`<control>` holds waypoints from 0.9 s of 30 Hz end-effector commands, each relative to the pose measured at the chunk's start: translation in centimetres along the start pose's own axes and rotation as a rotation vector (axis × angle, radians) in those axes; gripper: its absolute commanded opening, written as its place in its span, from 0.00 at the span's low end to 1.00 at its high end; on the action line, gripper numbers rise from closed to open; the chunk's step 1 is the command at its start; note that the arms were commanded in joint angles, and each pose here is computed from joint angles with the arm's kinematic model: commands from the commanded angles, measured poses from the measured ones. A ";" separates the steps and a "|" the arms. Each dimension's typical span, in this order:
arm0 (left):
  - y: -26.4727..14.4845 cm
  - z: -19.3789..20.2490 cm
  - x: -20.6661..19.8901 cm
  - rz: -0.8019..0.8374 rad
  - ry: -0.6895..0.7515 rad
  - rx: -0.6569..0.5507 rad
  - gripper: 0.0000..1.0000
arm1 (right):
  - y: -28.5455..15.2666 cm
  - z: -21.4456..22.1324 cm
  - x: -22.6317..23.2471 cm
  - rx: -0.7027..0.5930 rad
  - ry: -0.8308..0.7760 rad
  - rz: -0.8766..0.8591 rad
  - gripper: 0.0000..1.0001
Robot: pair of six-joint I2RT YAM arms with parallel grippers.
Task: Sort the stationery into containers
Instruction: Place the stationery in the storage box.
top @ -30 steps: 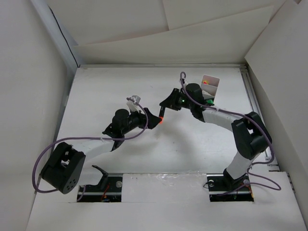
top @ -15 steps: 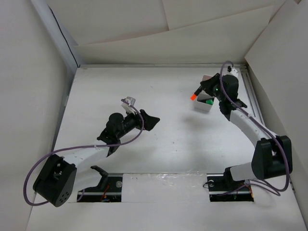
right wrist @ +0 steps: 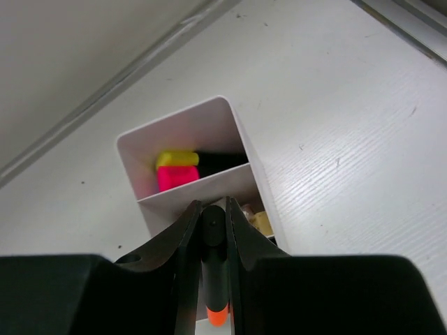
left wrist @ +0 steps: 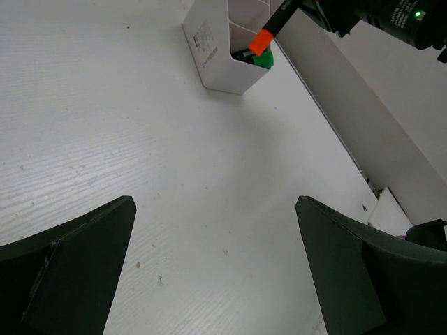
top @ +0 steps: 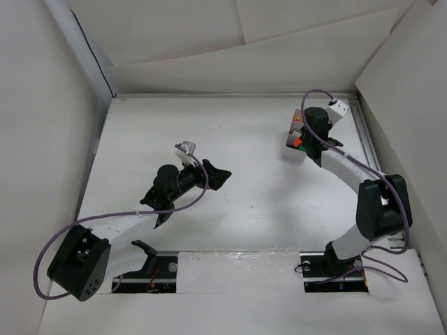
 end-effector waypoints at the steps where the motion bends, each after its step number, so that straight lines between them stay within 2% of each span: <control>1: 0.0 -1.3 -0.7 0.040 0.026 -0.053 1.00 | 0.1 -1.8 1.2 -0.118 -0.005 0.052 0.00; 9: 0.2 -1.5 -0.9 0.053 0.028 -0.058 1.00 | -0.2 0.7 2.1 -0.128 -0.081 0.089 0.00; 13: 0.2 -1.5 -0.9 0.053 0.028 -0.058 1.00 | 0.1 1.4 2.6 -0.139 -0.094 0.102 0.08; 17: 0.0 -1.5 -0.8 0.044 0.028 -0.063 1.00 | 0.2 2.2 2.3 -0.135 -0.125 0.129 0.10; 23: -0.2 -1.9 -0.8 0.031 0.031 -0.081 1.00 | -0.2 2.0 2.6 -0.142 -0.121 0.123 0.29; 24: -0.2 -1.9 -0.8 0.031 0.031 -0.081 1.00 | -0.2 2.1 2.5 -0.138 -0.127 0.128 0.37; 27: -0.4 -1.7 -0.7 0.022 0.030 -0.083 1.00 | -0.7 1.5 2.6 -0.138 -0.115 0.113 0.48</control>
Point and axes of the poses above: each gripper's point midway between its finger pads, its own y axis out along the fingers, its own x axis along the line the jaws close on, z = x × y, the point moved 6 cm from there along -y, back along the fingers, and after that the axes turned 13 degrees about y, right-handed, at the moved point
